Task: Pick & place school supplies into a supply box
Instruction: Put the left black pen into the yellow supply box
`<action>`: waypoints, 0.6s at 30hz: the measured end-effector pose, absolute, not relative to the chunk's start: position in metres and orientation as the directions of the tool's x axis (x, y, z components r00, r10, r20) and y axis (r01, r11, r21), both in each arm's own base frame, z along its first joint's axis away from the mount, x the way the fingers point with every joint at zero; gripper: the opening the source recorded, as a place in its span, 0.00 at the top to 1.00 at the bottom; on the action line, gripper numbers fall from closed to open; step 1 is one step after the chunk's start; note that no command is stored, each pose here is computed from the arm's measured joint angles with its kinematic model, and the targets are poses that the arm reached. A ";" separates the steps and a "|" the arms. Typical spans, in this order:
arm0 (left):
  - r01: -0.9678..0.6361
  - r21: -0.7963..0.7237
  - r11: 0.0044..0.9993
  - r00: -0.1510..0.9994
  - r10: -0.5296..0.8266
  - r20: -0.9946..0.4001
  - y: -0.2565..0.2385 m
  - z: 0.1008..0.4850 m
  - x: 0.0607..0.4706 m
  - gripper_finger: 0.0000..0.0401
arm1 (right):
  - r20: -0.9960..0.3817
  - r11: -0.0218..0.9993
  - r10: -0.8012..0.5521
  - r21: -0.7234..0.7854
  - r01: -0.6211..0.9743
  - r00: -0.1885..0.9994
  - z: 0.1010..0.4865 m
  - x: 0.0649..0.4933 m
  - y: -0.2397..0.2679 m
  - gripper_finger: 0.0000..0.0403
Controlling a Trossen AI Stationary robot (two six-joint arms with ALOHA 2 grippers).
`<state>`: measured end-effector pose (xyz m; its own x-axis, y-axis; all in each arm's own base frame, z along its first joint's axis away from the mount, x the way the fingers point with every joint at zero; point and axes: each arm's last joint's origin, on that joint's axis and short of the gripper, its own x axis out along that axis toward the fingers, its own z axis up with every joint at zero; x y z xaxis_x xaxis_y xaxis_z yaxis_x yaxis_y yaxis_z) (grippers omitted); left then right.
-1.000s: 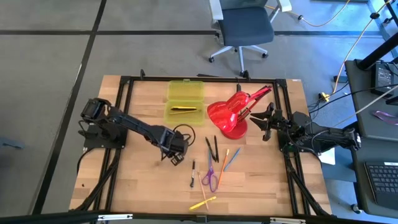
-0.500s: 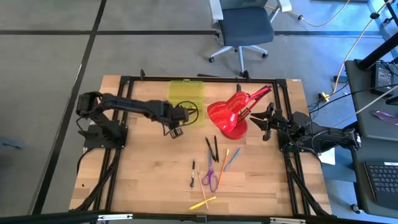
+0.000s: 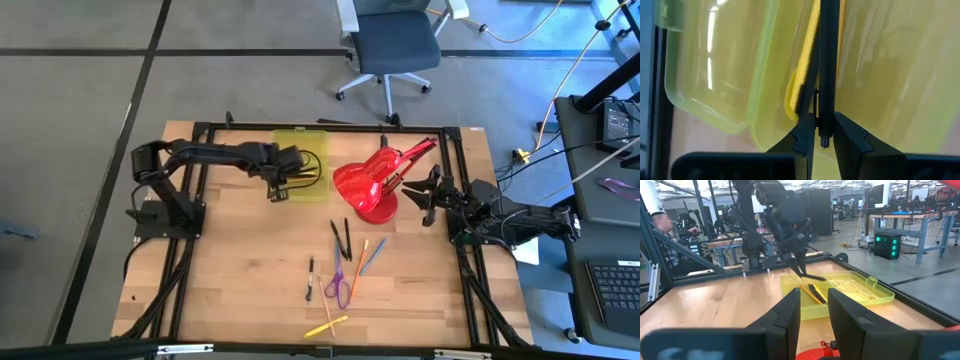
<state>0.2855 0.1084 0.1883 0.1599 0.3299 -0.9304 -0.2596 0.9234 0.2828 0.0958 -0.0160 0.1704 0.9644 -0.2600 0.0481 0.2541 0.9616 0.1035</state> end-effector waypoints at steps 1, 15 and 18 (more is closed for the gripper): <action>-0.241 0.294 0.925 0.143 0.333 -0.932 0.111 0.184 0.286 0.89 | 0.048 0.962 -0.260 0.103 0.254 0.964 0.170 0.096 -0.016 0.74; -0.148 0.347 0.926 0.080 0.361 -0.929 0.122 0.170 0.286 0.87 | 0.049 0.961 -0.261 0.103 0.255 0.964 0.170 0.096 -0.016 0.74; -0.137 0.323 0.937 0.091 0.337 -0.937 0.122 0.170 0.287 0.86 | 0.049 0.962 -0.261 0.103 0.255 0.964 0.170 0.096 -0.016 0.74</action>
